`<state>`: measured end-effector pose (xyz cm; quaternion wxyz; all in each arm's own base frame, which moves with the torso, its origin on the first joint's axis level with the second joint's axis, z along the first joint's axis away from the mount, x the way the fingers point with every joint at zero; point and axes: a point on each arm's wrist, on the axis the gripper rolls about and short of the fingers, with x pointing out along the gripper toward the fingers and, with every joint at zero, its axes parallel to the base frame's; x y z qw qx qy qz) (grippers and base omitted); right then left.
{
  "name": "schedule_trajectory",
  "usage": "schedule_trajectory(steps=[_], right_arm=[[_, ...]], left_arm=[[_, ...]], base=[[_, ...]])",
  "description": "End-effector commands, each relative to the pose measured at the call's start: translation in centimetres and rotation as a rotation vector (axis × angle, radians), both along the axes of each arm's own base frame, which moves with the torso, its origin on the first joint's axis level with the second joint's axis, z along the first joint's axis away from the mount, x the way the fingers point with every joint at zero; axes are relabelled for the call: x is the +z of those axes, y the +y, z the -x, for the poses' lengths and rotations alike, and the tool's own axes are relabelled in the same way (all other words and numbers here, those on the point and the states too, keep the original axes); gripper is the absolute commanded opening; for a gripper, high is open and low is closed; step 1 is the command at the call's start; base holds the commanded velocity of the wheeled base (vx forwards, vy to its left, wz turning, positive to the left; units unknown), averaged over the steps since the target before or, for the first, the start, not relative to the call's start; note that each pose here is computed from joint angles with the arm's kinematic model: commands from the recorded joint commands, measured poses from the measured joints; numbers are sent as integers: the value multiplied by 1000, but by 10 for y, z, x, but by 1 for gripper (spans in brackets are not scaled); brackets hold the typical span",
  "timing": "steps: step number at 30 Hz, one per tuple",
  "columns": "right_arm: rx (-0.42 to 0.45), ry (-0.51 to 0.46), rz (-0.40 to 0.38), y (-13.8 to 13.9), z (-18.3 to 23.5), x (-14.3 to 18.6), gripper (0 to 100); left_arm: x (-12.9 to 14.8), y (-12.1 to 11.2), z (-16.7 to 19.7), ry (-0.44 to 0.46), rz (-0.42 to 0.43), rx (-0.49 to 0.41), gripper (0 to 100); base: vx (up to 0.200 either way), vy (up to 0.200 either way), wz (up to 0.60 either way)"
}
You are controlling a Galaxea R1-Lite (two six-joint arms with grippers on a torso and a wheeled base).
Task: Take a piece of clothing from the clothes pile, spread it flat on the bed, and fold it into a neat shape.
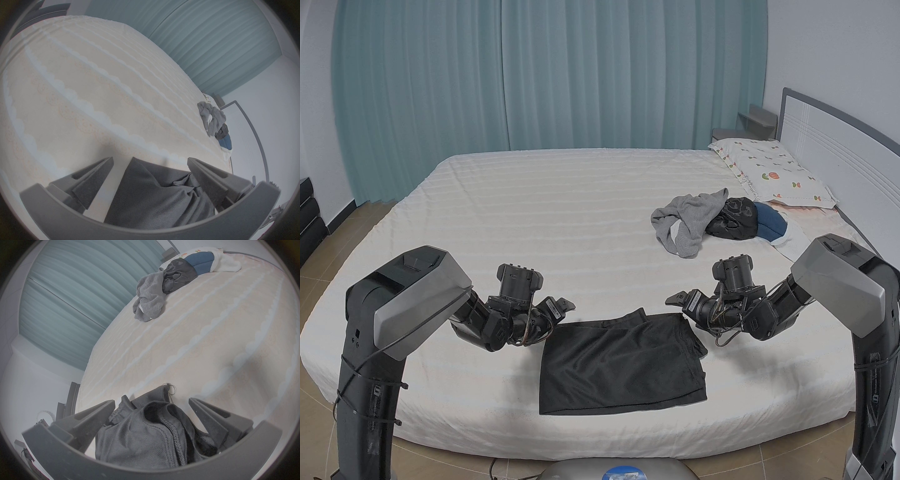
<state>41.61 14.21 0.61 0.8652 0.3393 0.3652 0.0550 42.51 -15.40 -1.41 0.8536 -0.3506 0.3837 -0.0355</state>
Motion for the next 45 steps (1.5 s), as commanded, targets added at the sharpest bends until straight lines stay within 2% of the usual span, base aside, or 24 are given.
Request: schedule_trajectory(steps=[1, 10, 15, 24, 25, 28, 45], right_arm=[[4, 5, 2, 2, 1, -2, 100], [14, 9, 17, 3, 0, -7, 100], [83, -27, 84, 7, -2, -10, 100], [110, -60, 94, 16, -6, -14, 100], [110, -60, 94, 16, -6, -14, 0], [118, -67, 118, 14, -7, -20, 0], [57, -67, 112, -9, -10, -13, 0]], left_arm=[[-11, -1, -1, 19, -21, -7, 0], [-12, 0, -4, 1, -55, 43, 0], [-10, 0, -4, -16, -85, 88, 0], [-10, 5, -3, -15, -98, 113, 0], [-10, 5, -3, -15, -98, 113, 0], [-11, 5, -3, -14, -99, 113, 0], [-14, 9, -4, -8, -117, 139, 0]], base=[[0, 0, 0], [0, 0, 0], [0, 0, 0], [0, 0, 0], [0, 0, 0], [0, 0, 0], [0, 0, 0]])
